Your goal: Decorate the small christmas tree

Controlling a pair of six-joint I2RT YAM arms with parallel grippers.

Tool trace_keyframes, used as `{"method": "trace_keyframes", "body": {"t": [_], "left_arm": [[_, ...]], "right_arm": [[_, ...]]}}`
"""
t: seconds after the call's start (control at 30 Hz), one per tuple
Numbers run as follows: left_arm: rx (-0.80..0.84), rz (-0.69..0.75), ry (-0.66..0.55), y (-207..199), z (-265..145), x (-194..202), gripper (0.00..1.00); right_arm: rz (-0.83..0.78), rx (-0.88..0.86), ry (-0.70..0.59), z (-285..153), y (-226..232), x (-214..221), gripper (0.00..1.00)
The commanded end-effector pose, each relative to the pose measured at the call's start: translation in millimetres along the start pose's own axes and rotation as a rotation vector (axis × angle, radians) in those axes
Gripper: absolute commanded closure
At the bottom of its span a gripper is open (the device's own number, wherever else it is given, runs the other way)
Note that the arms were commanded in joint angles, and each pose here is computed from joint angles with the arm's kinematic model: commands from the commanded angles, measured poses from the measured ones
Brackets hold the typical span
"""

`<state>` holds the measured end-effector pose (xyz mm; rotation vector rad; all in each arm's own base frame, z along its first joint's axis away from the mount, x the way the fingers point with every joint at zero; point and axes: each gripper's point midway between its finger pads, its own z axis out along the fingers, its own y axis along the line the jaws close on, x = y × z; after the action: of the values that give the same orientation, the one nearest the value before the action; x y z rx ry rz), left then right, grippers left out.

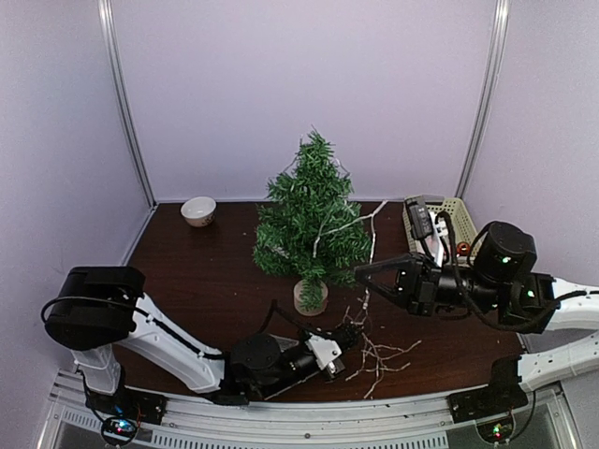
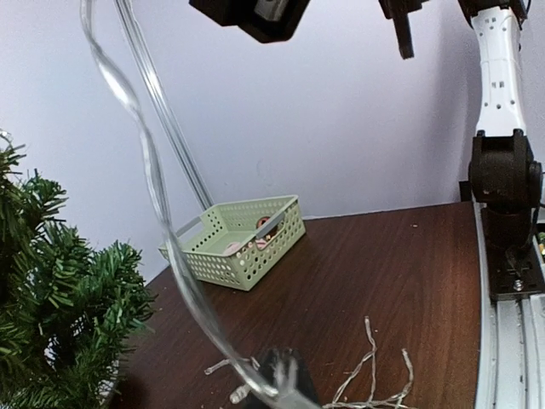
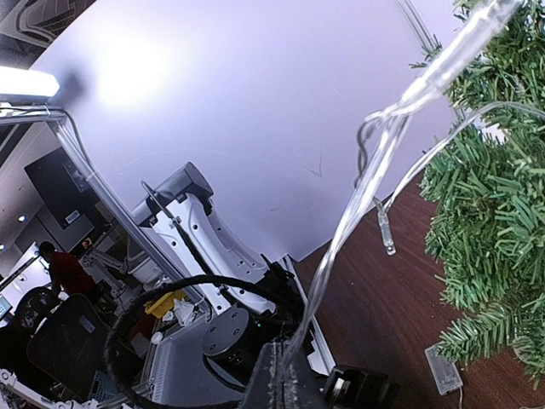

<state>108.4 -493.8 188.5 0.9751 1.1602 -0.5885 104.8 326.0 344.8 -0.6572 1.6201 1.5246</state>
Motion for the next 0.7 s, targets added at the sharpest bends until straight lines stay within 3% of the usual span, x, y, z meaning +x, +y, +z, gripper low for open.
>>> {"method": "trace_keyframes", "body": {"t": [0.0, 0.2, 0.27, 0.37, 0.67], "left_arm": [[-0.048, -0.033, -0.107, 13, -24, -46, 1.0], [-0.072, -0.026, -0.081, 18, -65, -65, 1.0], [-0.089, -0.04, -0.06, 26, -80, -70, 1.0], [-0.127, -0.089, -0.034, 48, -102, -82, 1.0], [-0.302, -0.021, -0.004, 142, -161, -141, 1.0]], "right_arm": [[-0.013, -0.05, -0.07, 2, 20, -23, 1.0], [-0.033, -0.024, -0.09, 4, 18, -29, 0.94], [-0.04, 0.0, -0.091, 6, 15, -30, 0.88], [-0.055, 0.018, -0.089, 11, 11, -31, 0.73], [-0.104, -0.012, -0.086, 28, 21, -41, 0.56]]}}
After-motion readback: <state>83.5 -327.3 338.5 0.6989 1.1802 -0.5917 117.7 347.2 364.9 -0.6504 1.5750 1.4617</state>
